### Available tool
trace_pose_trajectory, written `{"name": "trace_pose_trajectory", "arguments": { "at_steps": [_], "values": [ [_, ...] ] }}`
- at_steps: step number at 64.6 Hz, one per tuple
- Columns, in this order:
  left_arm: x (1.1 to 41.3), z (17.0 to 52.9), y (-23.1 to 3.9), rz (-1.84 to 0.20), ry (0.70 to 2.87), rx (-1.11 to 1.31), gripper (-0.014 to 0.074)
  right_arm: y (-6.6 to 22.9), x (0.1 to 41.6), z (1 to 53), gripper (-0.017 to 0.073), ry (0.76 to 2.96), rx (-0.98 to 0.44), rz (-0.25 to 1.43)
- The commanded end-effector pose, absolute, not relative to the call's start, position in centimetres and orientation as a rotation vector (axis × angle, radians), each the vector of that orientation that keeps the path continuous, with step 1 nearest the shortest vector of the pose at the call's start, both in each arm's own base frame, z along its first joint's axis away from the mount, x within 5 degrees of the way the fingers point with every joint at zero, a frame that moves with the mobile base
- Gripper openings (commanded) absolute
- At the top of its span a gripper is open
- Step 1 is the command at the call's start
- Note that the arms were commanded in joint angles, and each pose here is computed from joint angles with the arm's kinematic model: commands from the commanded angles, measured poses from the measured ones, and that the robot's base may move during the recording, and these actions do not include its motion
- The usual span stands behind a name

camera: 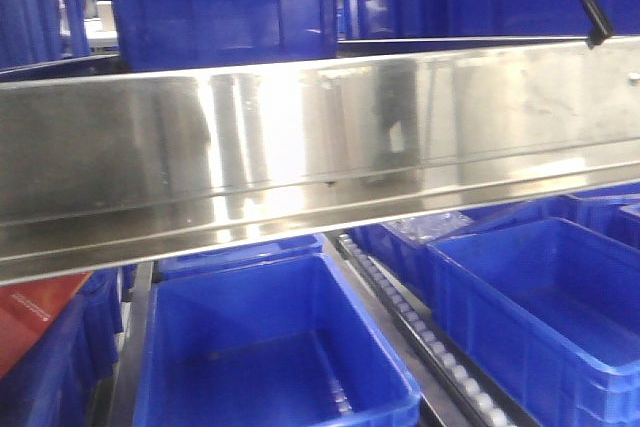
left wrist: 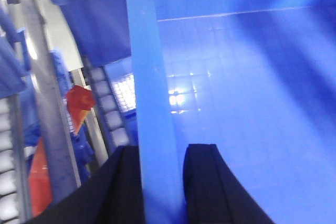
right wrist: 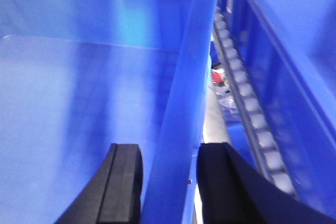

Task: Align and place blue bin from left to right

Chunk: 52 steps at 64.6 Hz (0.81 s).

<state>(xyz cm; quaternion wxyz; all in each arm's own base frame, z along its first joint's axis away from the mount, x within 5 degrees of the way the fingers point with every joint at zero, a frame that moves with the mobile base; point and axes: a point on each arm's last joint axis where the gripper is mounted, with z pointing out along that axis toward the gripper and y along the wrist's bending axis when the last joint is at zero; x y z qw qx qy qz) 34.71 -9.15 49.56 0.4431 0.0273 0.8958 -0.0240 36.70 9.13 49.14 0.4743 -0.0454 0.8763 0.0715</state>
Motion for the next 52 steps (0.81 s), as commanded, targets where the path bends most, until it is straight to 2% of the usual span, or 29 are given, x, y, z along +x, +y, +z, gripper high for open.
{"name": "trace_pose_trajectory", "arguments": {
  "at_steps": [1, 52],
  "values": [
    [33.5, 51.58, -9.61, -0.129, 2.117, 0.103, -0.0013, 8.76, 36.38, 51.25, -0.0079, 1.993, -0.082, 0.18],
    [33.5, 51.58, -9.61, -0.129, 2.117, 0.103, -0.0013, 8.76, 36.38, 51.25, -0.0079, 1.993, -0.082, 0.18]
  ]
}}
